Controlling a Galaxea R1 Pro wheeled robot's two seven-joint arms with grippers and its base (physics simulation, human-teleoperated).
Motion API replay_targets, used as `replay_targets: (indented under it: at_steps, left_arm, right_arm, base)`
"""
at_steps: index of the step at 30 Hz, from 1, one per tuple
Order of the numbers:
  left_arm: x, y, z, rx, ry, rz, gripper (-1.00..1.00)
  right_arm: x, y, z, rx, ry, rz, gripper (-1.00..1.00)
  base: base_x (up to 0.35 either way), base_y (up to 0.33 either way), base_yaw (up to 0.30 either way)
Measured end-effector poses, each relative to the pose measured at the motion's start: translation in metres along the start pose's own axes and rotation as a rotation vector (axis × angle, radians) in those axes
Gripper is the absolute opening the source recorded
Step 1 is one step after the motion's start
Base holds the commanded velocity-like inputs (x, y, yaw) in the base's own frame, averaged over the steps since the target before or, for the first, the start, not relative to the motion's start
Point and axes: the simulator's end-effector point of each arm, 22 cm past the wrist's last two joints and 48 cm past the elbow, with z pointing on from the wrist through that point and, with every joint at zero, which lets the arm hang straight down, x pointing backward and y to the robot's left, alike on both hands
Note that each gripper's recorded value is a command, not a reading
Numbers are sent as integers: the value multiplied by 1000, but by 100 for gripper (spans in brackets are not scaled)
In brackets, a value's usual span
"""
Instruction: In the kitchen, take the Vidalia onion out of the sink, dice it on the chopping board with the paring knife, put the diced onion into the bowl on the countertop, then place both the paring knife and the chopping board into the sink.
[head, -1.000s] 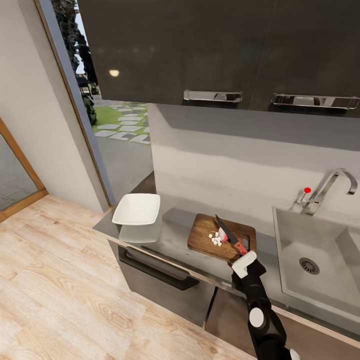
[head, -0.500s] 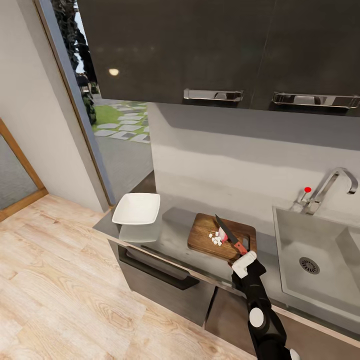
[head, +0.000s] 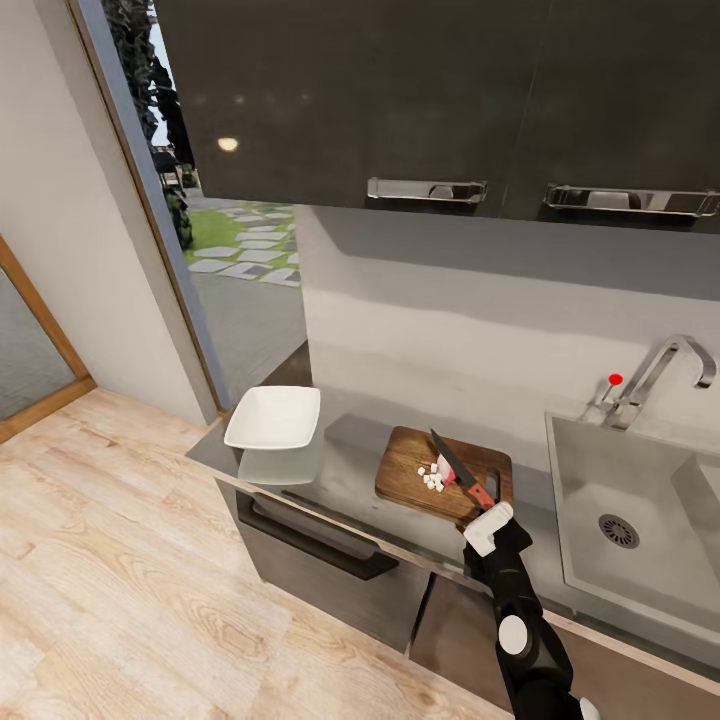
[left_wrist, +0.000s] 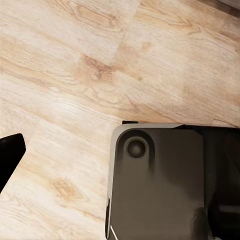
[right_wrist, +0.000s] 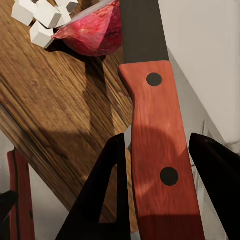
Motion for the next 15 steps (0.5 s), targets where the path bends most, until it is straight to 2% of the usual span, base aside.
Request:
replay_targets:
  at_steps: [15]
  left_arm:
    - [0,0,0,0,1,0,100]
  right_arm:
    - [0,0,0,0,0,1,-100]
  base:
    - [0,0,0]
